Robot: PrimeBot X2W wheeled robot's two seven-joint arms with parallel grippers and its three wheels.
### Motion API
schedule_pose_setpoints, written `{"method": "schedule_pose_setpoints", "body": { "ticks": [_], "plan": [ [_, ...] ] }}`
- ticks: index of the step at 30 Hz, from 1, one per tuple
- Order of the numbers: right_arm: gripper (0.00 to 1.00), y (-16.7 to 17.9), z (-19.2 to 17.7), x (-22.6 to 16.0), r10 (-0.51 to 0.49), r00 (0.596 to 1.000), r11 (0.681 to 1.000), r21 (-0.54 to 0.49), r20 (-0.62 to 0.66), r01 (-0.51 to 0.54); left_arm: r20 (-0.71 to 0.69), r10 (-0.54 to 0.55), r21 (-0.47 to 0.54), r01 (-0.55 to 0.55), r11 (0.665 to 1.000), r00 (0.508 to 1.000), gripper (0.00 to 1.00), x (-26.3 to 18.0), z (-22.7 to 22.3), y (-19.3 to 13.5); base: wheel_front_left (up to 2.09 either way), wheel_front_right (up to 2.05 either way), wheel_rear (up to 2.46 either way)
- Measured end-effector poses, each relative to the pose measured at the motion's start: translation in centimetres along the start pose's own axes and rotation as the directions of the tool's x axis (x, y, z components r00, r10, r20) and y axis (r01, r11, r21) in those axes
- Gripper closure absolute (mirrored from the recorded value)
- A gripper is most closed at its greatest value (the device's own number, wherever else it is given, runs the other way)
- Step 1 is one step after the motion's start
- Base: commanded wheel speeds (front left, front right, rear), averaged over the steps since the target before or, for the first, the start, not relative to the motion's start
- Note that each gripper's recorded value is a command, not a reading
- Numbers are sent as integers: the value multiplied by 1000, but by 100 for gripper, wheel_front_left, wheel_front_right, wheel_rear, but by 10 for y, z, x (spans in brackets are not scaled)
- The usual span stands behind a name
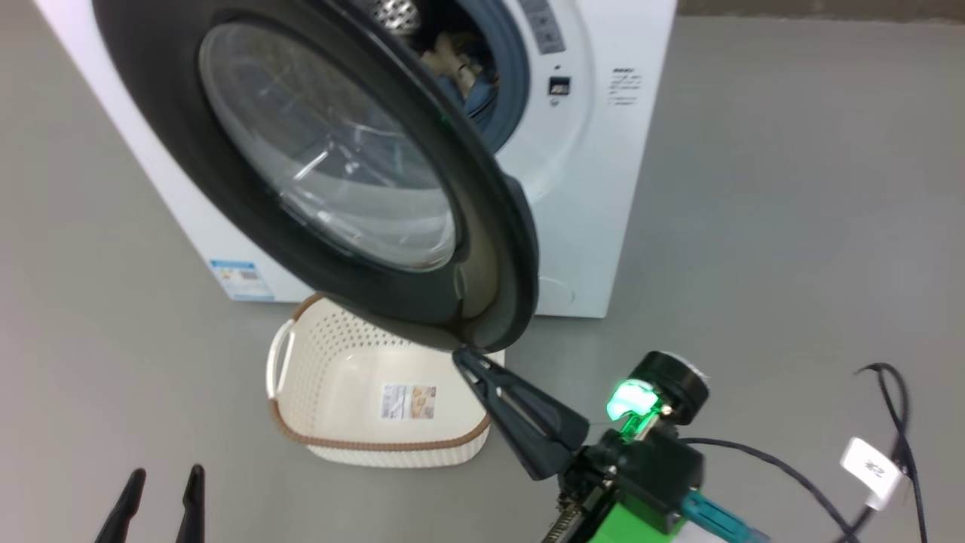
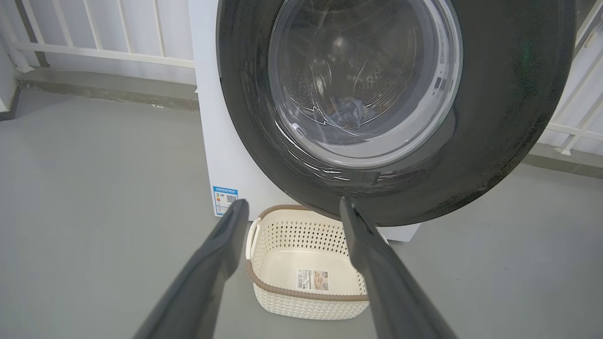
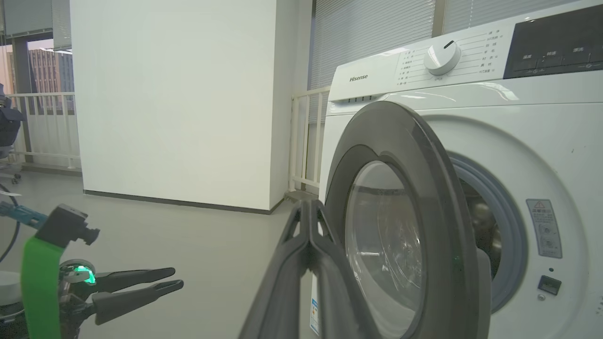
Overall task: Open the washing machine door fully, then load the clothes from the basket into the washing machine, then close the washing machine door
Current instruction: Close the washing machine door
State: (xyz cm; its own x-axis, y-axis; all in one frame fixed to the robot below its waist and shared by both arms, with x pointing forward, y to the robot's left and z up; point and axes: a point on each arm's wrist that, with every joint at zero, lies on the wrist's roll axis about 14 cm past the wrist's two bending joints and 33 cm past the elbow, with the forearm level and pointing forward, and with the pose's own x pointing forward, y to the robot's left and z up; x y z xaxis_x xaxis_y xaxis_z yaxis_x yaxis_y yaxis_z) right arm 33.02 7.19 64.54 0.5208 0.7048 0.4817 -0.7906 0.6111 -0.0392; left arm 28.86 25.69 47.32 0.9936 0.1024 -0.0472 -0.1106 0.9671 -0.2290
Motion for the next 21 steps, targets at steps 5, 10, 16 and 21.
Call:
{"method": "schedule_pose_setpoints", "body": {
  "ticks": [5, 10, 16, 21],
  "plan": [
    [100, 4, -48, 2, 37, 992, 997, 68, -118, -29, 6, 13, -9, -13, 1000, 1000, 0, 5, 4, 4, 0, 0, 0],
    [100, 2, -88, 4, 60, 977, 991, 132, -204, -33, 1, 7, -6, -7, 1000, 1000, 0, 15, 7, 4, 0, 0, 0],
    [100, -7, -113, 20, 82, 972, 984, 172, -220, -44, 2, 15, -15, -15, 1000, 1000, 0, 32, 11, 7, 0, 0, 0],
    [100, -27, -138, 25, 50, 967, 982, 191, -250, -2, -16, 24, -16, -24, 1000, 1000, 0, 41, 7, 9, 0, 0, 0]
  ]
}}
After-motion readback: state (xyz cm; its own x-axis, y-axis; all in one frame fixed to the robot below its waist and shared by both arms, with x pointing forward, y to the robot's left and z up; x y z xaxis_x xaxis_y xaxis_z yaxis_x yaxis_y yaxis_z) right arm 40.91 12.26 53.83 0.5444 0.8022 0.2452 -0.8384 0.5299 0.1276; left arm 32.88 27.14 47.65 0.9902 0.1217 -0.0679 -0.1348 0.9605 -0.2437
